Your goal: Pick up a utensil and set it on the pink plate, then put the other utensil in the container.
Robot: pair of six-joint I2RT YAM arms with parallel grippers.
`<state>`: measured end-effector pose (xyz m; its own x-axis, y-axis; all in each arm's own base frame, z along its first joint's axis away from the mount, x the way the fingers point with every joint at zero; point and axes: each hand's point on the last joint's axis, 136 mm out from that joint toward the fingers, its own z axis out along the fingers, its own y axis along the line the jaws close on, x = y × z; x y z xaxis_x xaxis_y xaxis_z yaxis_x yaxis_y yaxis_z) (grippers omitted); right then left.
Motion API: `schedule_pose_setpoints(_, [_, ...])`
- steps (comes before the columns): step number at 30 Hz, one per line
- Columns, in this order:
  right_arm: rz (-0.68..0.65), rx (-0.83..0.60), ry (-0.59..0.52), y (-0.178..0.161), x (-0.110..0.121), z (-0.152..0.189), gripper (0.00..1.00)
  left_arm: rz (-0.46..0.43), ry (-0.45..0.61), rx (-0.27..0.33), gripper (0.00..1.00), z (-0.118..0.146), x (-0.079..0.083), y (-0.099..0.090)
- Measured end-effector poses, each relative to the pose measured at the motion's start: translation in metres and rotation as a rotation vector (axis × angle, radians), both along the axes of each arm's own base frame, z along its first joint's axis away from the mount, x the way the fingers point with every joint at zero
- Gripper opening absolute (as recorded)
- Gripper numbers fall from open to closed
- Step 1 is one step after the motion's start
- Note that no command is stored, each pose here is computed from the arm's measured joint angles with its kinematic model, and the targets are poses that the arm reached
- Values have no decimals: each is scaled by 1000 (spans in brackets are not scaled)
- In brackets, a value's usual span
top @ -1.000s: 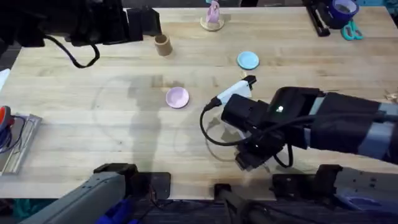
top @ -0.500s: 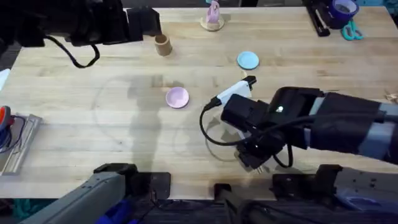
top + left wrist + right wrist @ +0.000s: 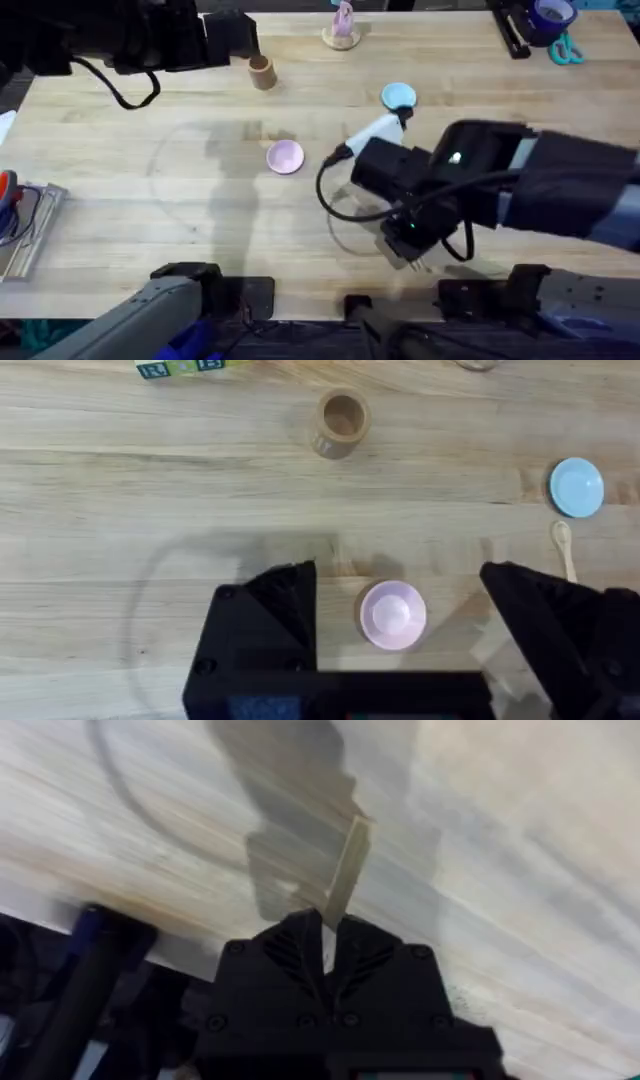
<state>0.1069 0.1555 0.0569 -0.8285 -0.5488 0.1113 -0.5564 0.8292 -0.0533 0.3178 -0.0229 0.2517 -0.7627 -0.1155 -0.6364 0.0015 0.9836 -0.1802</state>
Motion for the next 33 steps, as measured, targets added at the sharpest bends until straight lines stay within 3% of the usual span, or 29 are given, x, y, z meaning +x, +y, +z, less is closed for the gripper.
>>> schedule_pose_setpoints(12, [101, 62, -200, 29, 48, 45, 31, 0, 0, 0, 992, 0, 0, 0])
schedule_pose_setpoints(26, [4, 60, -253, 1, 96, 53, 31, 27, 0, 32, 993, -1, 1, 7])
schedule_pose_setpoints(33, [35, 116, -245, 16, 119, 46, 31, 37, 0, 44, 993, -1, 1, 10])
